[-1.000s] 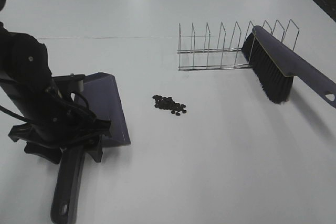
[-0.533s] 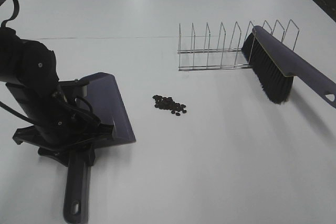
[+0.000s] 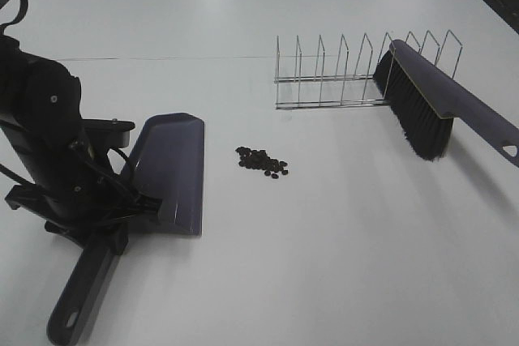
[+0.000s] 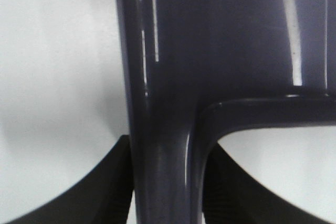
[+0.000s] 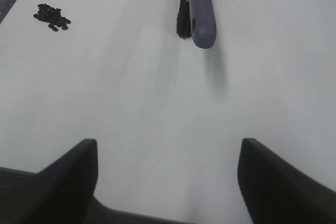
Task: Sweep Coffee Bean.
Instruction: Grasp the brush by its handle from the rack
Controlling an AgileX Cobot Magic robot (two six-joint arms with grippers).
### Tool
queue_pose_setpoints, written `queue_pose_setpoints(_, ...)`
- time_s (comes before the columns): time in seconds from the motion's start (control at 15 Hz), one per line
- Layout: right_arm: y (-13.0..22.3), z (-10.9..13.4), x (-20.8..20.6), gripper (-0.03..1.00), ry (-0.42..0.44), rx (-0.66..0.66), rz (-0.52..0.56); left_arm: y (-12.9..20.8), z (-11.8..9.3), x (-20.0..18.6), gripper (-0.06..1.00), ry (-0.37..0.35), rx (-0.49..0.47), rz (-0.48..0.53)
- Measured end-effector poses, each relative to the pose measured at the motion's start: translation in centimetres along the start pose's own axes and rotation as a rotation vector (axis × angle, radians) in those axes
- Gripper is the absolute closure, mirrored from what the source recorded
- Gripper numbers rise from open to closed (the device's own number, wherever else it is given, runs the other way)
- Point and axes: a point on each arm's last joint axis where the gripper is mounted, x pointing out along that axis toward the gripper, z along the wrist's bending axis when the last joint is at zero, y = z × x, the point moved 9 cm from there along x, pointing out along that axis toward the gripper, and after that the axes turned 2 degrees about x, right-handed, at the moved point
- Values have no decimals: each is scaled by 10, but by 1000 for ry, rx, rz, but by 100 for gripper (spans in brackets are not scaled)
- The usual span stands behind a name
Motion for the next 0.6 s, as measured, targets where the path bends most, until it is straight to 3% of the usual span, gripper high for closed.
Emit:
queue_pose_setpoints(0.33, -15, -3, -3, 32, 11, 107, 24, -6, 14, -3, 61, -81, 115, -31)
queue_pose_setpoints(0.53, -44, -4, -1, 32, 12, 132, 99, -9, 20, -4, 61, -117, 166, -41)
queue_pose_setpoints(0.6, -71, -5, 4, 32, 13, 137, 141, -9, 21, -4, 61, -119, 177, -42)
